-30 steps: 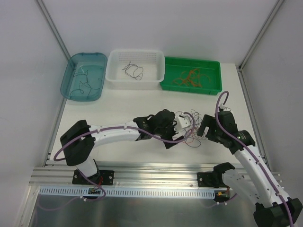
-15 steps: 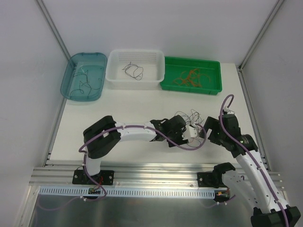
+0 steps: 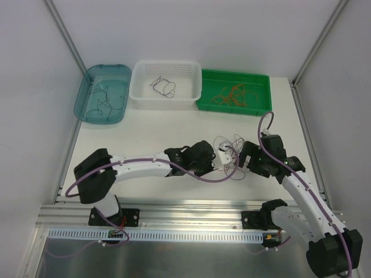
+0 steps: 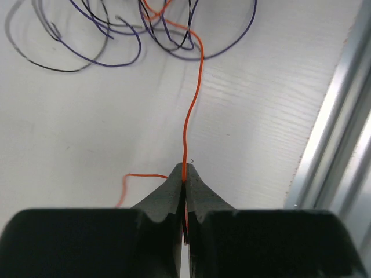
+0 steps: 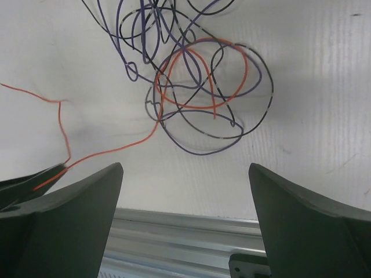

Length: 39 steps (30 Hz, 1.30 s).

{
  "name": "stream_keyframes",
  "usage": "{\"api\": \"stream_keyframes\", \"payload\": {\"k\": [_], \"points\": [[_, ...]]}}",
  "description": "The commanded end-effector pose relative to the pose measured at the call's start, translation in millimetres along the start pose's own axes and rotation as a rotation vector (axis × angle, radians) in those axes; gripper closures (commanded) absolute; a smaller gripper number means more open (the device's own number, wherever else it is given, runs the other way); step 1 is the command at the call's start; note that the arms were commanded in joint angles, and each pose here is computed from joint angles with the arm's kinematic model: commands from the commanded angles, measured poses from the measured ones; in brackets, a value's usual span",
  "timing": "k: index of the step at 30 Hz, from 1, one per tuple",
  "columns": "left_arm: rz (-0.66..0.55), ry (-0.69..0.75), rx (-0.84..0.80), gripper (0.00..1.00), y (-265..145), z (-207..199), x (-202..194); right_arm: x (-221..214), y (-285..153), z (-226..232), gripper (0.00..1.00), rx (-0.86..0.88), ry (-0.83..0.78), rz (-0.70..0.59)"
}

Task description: Untangle the cables

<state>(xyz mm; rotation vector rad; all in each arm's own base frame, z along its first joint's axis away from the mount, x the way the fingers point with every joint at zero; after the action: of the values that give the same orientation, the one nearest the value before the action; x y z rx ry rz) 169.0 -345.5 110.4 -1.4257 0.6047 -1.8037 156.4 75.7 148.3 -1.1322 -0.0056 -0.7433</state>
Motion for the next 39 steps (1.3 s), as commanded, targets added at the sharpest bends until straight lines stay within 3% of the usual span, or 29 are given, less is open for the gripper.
{"api": "stream_keyframes", "payload": {"k": [1, 10, 19, 22, 29, 30, 32, 39], "points": [[-0.185, -0.094, 0.048, 1.0, -54.6, 5.0, 33.1, 7.4, 8.6, 23.5, 0.06, 0.105, -0.028, 0.035], [-0.302, -0.175, 0.043, 1.0, -104.3, -6.6, 29.1, 17.1, 40.8, 62.2, 0.08, 0.052, -0.183, 0.087], [-0.328, -0.214, 0.174, 1.0, -132.5, 1.9, 18.1, -2.6, 85.6, 80.0, 0.2, 0.025, -0.207, 0.21], [-0.339, -0.23, 0.218, 1.0, -143.3, 6.0, 16.5, -4.3, 94.0, 73.1, 0.29, -0.022, -0.21, 0.206], [-0.261, -0.331, 0.438, 1.0, -178.5, 35.4, -15.7, 23.1, 82.9, 56.7, 0.8, -0.104, -0.177, 0.078], [-0.258, -0.409, 0.492, 1.0, -187.5, 47.2, -27.9, 32.3, 79.8, 48.5, 0.84, -0.131, -0.146, 0.056], [-0.216, -0.511, 0.545, 1.0, -194.7, 55.0, -50.8, 45.3, 68.8, 42.6, 0.89, -0.137, -0.111, 0.011], [-0.091, -0.862, 0.992, 1.0, -269.2, 88.4, -131.5, 95.8, 18.9, 6.8, 0.91, -0.209, 0.056, -0.152]]}}
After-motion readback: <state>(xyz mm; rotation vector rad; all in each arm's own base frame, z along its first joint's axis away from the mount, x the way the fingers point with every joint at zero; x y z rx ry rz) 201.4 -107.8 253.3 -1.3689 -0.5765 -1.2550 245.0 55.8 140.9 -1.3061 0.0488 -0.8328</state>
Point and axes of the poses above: each gripper's point midway between its finger pads, its own y axis out along the fingers, its own z axis along the line the jaws close on, x = y × z, the point moved 6 cm from there along -y, back along the fingers, and after that the axes turned 13 degrees about y, right-handed, at the moved point
